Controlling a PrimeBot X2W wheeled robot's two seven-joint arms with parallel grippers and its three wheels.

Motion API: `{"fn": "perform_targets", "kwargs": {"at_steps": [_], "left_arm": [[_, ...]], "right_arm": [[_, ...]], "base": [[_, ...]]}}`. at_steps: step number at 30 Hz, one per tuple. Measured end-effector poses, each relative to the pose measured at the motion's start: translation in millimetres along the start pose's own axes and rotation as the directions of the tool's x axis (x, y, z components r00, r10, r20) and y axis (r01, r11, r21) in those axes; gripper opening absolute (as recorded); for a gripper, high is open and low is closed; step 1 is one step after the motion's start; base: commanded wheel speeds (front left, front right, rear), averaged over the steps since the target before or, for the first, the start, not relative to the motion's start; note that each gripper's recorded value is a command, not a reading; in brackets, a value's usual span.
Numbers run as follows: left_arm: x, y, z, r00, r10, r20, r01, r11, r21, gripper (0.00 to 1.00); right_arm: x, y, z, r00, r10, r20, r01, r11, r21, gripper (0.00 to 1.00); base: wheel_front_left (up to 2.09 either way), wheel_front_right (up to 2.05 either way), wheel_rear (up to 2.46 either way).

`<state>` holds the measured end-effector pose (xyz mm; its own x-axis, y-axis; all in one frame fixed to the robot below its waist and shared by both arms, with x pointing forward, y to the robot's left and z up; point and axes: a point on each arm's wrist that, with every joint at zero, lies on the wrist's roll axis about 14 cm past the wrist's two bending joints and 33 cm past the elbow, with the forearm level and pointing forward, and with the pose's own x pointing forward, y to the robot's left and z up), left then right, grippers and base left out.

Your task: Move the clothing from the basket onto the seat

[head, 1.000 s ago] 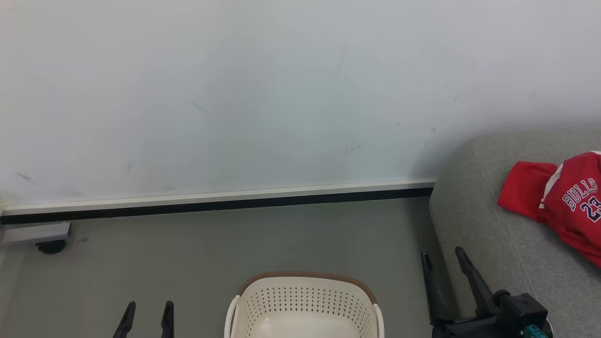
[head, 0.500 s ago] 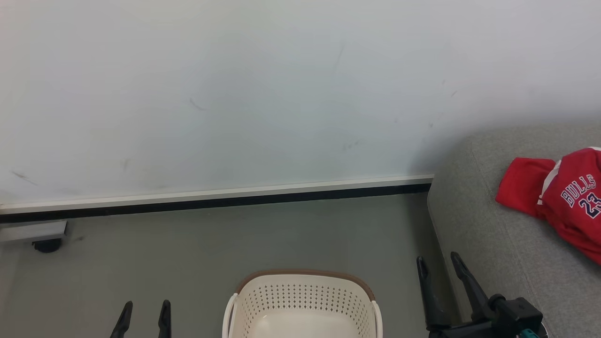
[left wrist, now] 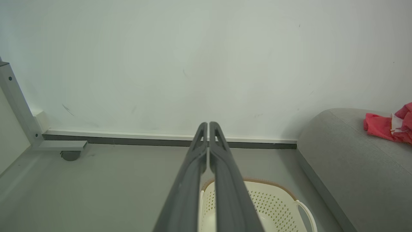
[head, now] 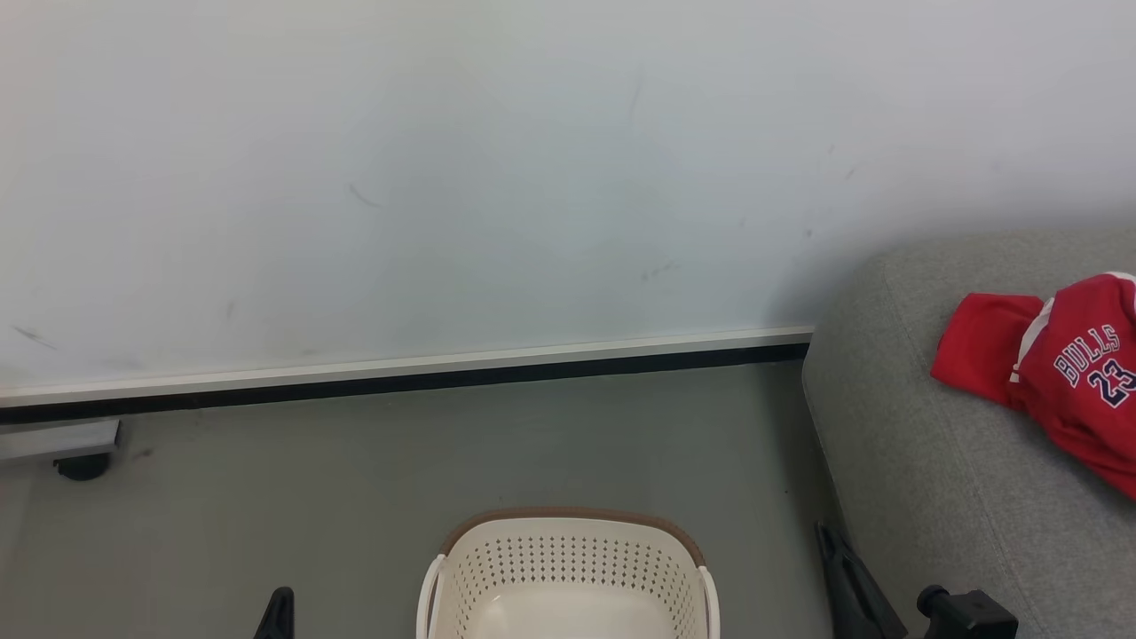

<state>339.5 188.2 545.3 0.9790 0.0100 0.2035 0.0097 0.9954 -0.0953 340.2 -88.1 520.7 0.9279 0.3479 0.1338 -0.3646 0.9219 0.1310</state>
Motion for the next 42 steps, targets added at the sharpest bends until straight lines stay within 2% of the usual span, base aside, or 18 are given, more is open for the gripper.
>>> {"fn": "perform_targets", "kwargs": {"at_steps": [9,12,18,30,42], "left_arm": [[-0.7,7.4,-14.2,0.997,0.043,-0.061,-0.052,0.985,-0.163,0.00],[0.8,9.0,-17.2,0.996,0.051,-0.075,-0.068,0.970,-0.234,0.00],[3.5,11.4,-20.9,0.993,0.065,-0.095,-0.091,0.946,-0.311,0.00],[10.3,14.5,-26.7,0.989,0.080,-0.125,-0.131,0.867,-0.482,0.00],[14.7,17.1,-32.5,0.984,0.089,-0.153,-0.165,0.768,-0.618,0.00]], "right_arm": [[-1.3,-18.3,-8.3,0.996,-0.073,-0.041,0.079,0.984,0.157,0.00],[1.9,-27.1,-7.3,0.994,-0.102,-0.045,0.110,0.969,0.222,0.00],[3.4,-36.5,-8.1,0.989,-0.134,-0.056,0.144,0.943,0.300,0.00],[6.7,-55.9,-9.6,0.978,-0.193,-0.083,0.209,0.862,0.461,0.00],[11.1,-71.9,-7.9,0.968,-0.232,-0.098,0.244,0.769,0.591,0.00]], "base": [[0.00,0.00,0.00],[0.00,0.00,0.00],[0.00,0.00,0.00],[0.00,0.00,0.00],[0.00,0.00,0.00]]}}
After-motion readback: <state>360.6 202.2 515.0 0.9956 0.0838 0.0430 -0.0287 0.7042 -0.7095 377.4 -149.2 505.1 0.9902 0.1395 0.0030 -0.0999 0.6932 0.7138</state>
